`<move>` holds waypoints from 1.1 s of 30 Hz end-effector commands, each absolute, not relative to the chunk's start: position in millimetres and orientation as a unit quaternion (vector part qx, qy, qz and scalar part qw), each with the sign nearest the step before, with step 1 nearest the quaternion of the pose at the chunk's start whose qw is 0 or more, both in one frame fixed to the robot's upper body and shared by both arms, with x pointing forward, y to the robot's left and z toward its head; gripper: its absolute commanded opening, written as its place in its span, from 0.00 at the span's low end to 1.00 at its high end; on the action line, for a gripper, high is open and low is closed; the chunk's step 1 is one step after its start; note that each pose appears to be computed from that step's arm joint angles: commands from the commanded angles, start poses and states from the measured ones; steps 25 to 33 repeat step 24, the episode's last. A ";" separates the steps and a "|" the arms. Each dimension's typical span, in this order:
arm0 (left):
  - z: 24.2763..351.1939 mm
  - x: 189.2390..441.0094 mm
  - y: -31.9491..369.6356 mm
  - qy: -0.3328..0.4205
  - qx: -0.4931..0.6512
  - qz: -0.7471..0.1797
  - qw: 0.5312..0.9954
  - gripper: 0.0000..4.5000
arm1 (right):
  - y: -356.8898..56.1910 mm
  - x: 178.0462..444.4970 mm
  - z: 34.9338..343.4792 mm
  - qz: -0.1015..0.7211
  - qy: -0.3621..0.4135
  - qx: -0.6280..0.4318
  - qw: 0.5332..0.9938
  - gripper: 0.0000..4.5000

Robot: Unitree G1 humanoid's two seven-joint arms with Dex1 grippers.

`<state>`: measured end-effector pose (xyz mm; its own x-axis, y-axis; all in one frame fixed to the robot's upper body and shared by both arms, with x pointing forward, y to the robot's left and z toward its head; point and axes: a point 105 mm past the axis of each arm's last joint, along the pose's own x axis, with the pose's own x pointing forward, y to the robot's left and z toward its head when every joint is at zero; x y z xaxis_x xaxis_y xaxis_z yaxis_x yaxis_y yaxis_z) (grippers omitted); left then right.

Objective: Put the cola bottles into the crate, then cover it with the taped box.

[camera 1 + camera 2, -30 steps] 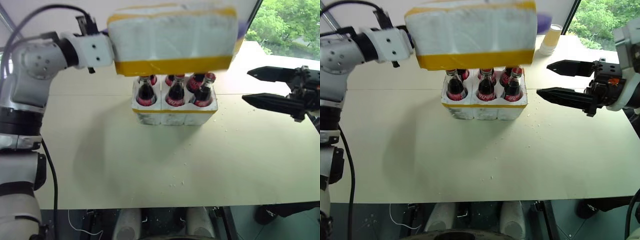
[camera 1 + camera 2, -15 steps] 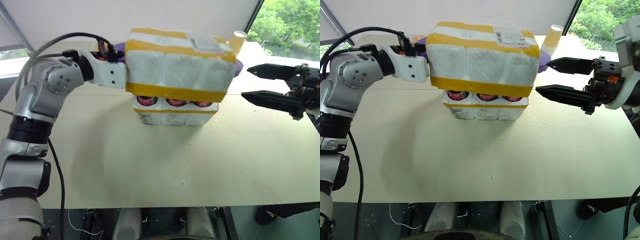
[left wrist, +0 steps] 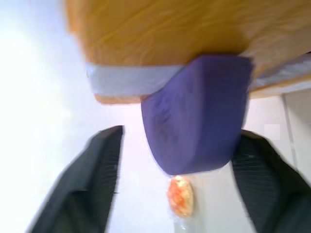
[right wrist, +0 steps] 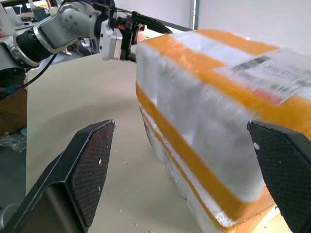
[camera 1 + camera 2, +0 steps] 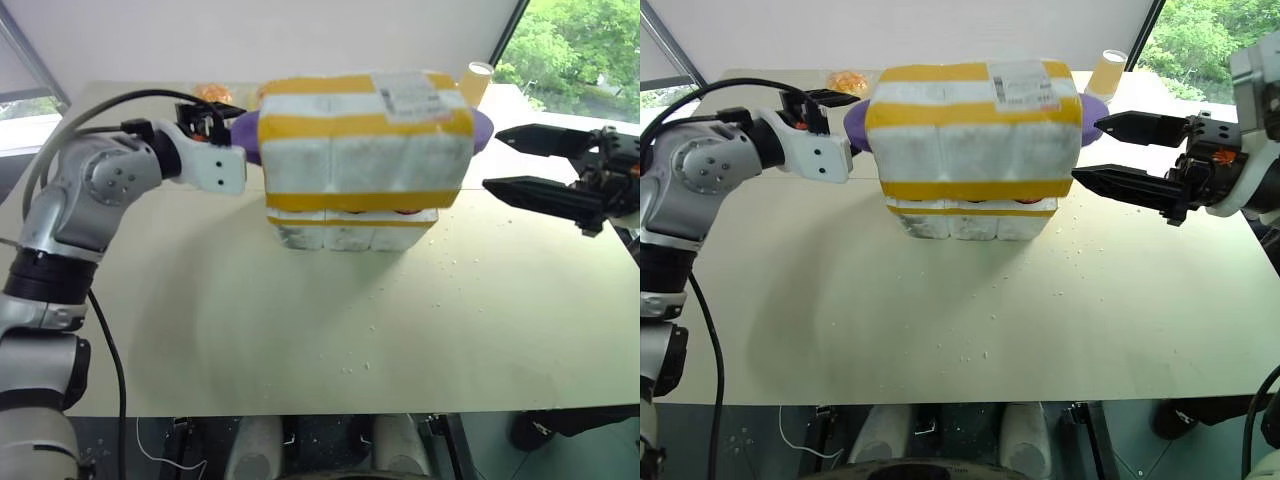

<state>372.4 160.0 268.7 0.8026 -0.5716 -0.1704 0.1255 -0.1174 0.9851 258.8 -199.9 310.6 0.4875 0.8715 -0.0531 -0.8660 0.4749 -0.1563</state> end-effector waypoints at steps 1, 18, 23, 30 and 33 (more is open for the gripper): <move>286.1 363.0 172.1 -0.170 0.698 -0.247 0.650 0.84 | -202.9 255.3 321.5 0.502 -0.035 -0.099 0.858 1.00; 292.4 275.4 236.6 0.063 0.127 -0.511 0.848 0.84 | -214.4 268.4 300.0 0.502 0.011 -0.105 0.858 1.00; 279.8 269.3 240.0 0.103 0.131 -0.522 0.836 0.84 | -217.0 272.1 283.0 0.503 0.039 -0.114 0.856 1.00; 278.1 271.2 240.9 0.104 0.135 -0.518 0.839 0.84 | -217.0 273.0 281.5 0.503 0.040 -0.113 0.856 1.00; 278.1 271.2 240.9 0.104 0.135 -0.518 0.839 0.84 | -217.0 273.0 281.5 0.503 0.040 -0.113 0.856 1.00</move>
